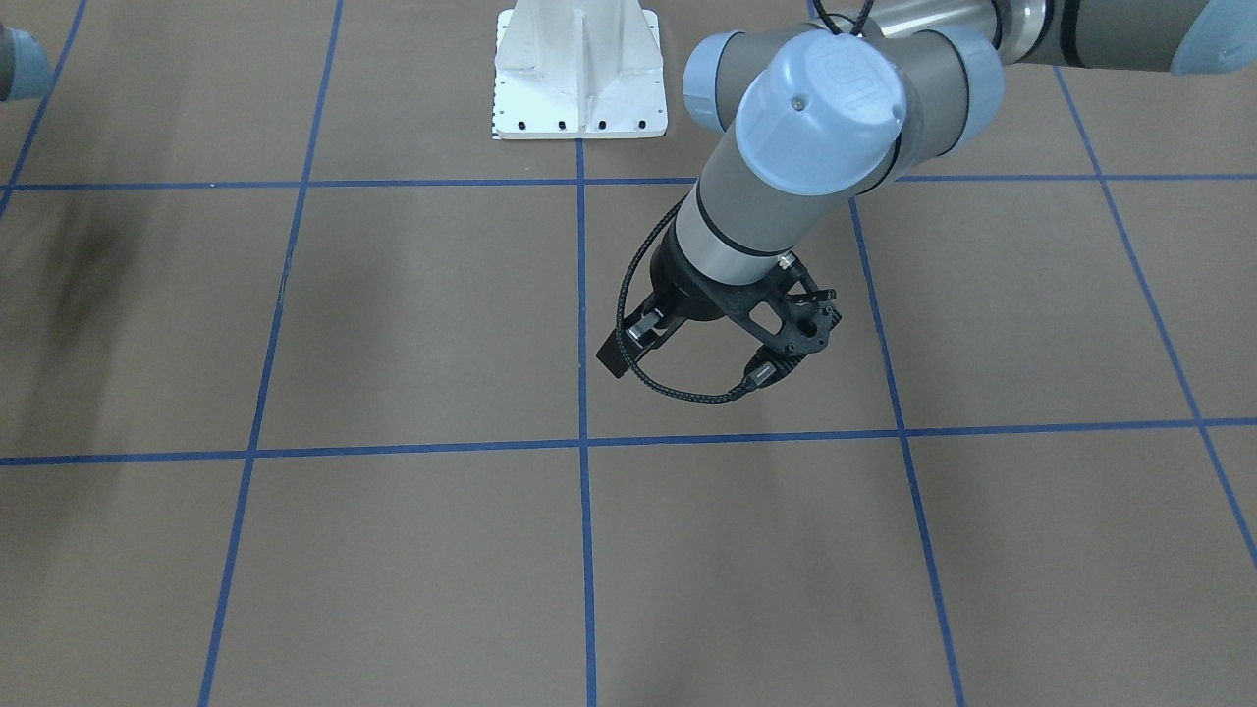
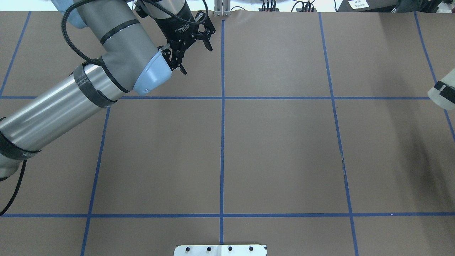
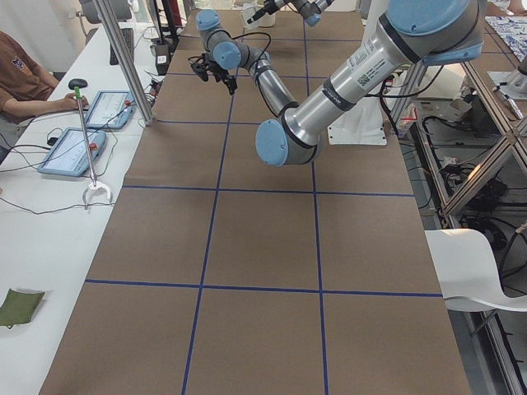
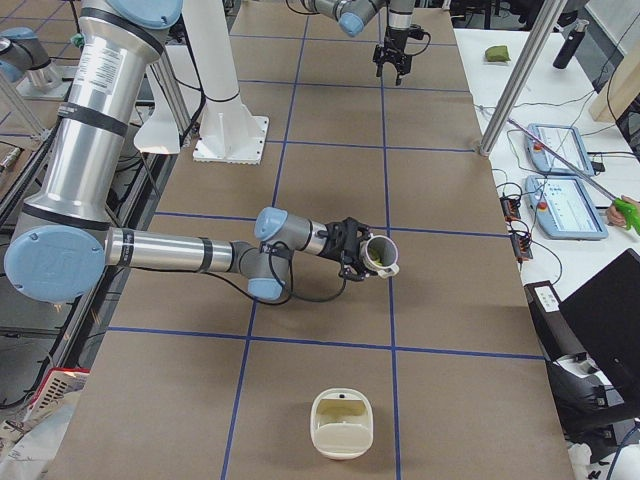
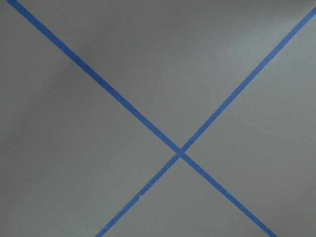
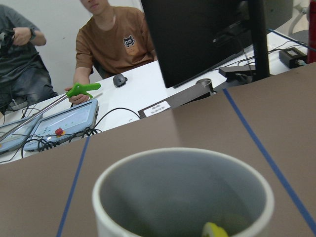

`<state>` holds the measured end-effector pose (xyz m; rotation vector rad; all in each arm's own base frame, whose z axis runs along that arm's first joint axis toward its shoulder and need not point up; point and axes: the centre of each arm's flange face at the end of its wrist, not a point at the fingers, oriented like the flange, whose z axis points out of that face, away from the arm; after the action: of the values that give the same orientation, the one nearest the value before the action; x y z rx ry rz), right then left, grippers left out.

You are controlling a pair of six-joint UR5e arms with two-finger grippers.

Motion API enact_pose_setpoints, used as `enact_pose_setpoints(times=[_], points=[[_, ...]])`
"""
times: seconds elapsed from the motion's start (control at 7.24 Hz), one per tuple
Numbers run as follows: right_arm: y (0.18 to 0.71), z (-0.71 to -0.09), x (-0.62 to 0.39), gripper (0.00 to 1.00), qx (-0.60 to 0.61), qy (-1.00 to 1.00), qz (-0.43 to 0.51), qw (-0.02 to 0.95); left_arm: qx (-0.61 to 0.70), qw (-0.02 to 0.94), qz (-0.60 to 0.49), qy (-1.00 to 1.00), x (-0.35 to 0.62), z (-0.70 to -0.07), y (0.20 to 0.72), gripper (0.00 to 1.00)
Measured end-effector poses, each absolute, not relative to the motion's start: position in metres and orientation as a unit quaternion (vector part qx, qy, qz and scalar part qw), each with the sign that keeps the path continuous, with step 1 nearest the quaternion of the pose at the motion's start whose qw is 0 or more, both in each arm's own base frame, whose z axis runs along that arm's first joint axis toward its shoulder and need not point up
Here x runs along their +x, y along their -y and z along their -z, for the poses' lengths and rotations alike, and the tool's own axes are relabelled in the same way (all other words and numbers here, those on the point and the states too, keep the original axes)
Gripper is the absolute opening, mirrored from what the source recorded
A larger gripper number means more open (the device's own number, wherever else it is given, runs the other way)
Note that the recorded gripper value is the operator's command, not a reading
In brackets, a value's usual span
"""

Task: Left arm hands cup to right arm to dump lemon

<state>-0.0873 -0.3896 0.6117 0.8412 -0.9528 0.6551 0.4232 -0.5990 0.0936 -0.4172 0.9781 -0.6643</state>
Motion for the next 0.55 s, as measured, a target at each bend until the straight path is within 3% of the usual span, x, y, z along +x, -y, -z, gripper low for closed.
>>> enact_pose_setpoints(times=[0.55], points=[[0.365, -0.67, 0.035, 0.02, 0.278, 0.507, -0.429, 0.695, -0.194, 0.809, 0.311, -0.459, 0.423, -0.09, 0.599, 1.0]])
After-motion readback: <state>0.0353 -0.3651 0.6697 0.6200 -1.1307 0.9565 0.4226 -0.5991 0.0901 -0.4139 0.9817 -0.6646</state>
